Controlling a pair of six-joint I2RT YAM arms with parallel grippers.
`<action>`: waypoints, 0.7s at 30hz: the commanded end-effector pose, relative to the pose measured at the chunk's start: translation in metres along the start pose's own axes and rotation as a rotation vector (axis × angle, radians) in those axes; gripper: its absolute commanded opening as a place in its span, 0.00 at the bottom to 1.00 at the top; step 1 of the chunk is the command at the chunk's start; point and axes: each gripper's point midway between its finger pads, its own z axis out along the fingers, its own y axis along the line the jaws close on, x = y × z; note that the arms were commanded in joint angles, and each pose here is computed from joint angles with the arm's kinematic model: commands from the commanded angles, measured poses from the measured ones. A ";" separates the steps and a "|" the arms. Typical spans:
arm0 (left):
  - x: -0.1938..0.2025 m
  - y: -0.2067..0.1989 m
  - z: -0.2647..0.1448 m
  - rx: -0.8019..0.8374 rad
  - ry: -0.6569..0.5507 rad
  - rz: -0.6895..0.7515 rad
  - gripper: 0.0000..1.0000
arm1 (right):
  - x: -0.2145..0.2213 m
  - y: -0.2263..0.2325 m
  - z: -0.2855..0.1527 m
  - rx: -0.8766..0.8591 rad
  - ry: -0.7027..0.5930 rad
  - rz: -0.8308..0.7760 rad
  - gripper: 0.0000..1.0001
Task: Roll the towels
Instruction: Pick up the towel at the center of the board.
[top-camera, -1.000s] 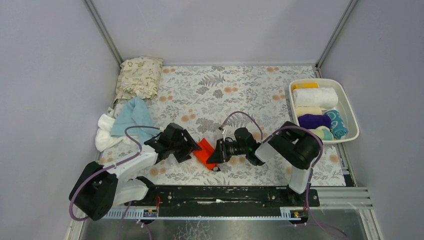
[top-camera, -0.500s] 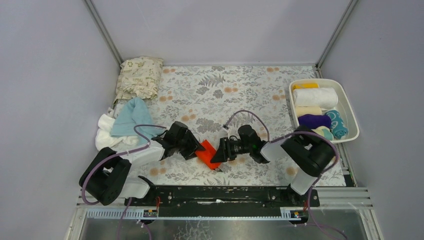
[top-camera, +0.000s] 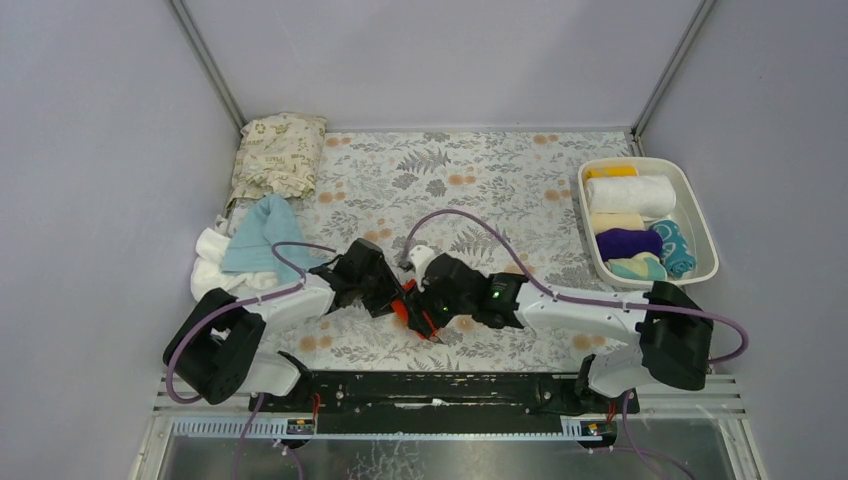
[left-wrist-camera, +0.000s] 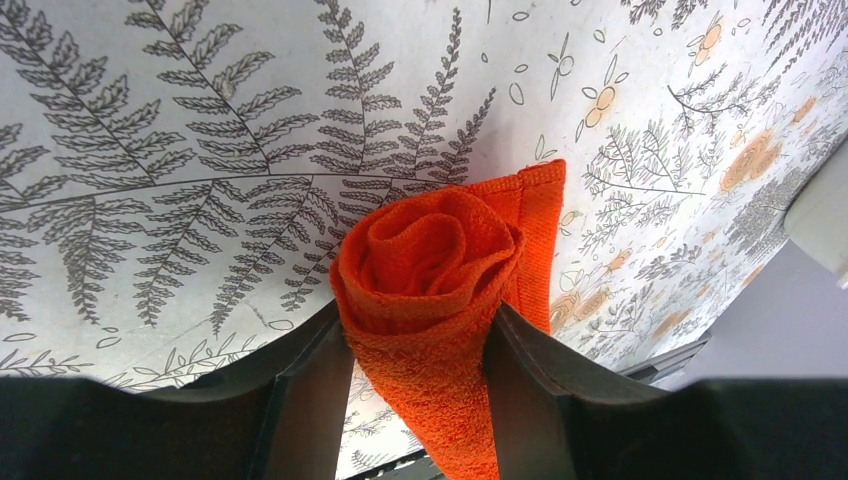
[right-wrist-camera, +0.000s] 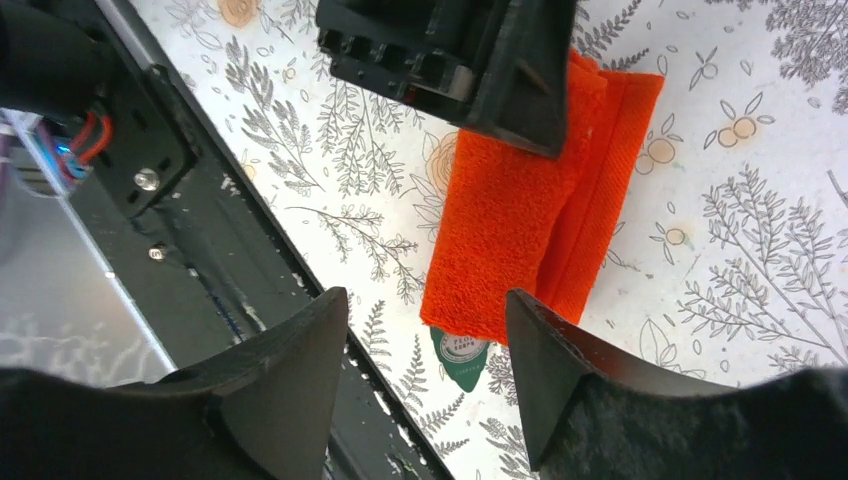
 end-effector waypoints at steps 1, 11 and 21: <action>0.003 0.035 0.004 -0.153 -0.008 0.031 0.46 | 0.010 -0.017 0.003 0.245 0.074 -0.189 0.66; 0.003 0.032 0.005 -0.156 -0.009 0.036 0.47 | 0.045 -0.025 0.042 0.426 0.227 -0.377 0.62; -0.001 0.019 -0.004 -0.110 -0.030 0.036 0.59 | 0.105 -0.040 0.043 0.384 0.342 -0.309 0.36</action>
